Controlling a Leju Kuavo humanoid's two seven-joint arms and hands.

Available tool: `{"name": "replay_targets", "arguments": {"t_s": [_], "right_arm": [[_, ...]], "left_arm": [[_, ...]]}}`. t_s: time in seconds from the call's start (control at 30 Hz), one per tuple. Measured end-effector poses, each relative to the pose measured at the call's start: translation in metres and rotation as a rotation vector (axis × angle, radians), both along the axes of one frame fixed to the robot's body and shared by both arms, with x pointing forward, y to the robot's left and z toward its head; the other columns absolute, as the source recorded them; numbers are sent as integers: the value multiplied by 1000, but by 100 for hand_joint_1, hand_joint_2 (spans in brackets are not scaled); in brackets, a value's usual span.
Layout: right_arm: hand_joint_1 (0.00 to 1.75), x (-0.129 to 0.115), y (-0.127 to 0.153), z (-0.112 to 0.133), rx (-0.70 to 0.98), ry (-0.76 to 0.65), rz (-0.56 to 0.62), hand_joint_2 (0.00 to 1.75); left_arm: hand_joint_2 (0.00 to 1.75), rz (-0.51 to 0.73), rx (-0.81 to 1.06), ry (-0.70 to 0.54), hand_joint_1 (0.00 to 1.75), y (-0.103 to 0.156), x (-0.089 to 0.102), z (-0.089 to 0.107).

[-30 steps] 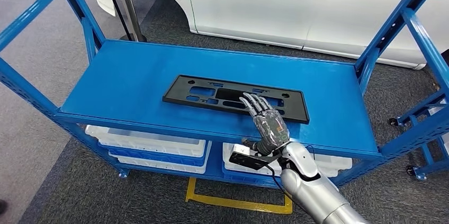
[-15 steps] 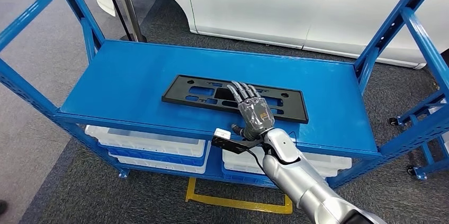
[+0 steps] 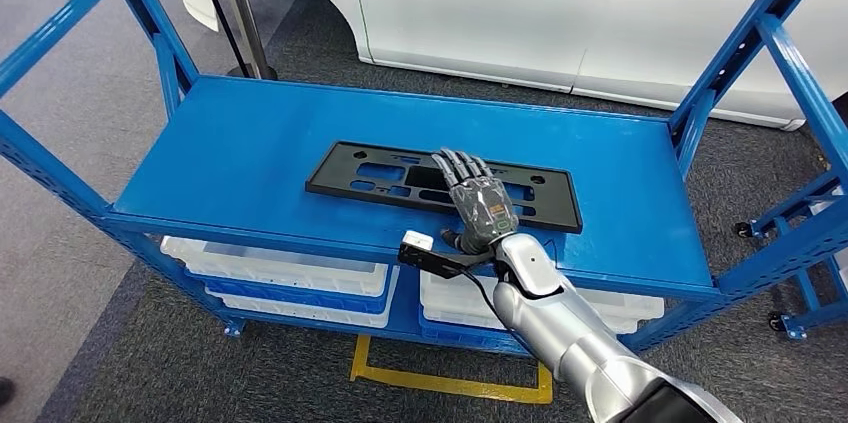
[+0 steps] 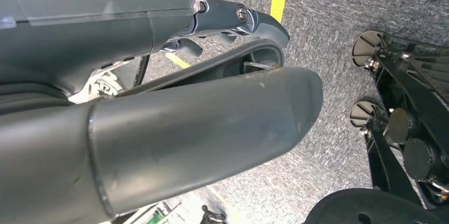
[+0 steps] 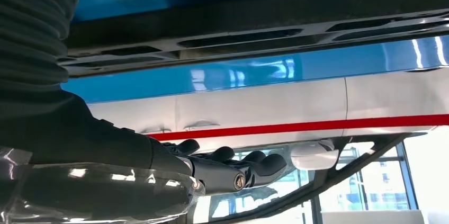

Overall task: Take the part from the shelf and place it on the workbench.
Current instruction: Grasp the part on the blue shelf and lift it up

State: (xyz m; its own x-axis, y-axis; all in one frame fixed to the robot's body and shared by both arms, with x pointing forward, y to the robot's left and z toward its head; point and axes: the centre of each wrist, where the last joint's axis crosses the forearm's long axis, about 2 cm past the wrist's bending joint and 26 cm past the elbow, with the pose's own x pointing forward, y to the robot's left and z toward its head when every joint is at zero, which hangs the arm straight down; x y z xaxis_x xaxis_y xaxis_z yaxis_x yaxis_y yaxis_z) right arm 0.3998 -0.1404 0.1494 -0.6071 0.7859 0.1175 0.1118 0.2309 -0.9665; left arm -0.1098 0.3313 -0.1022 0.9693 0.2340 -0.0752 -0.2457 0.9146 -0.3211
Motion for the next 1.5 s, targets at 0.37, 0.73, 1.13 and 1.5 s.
{"name": "replay_targets", "arguments": {"t_s": [0.37,0.73,1.13,1.5], "right_arm": [[0,24,-11,19,-160,-57,-194,131],[0,35,-55,9,-347,-15,-384,0],[175,36,-74,2,-384,36,-414,131],[175,36,-76,2,-376,54,-384,175]], "left_arm": [[0,-29,27,-113,0,10,6,0],[0,-43,35,-119,0,15,6,0],[0,-42,39,-120,0,16,7,0],[0,-38,42,-125,0,17,10,0]]}}
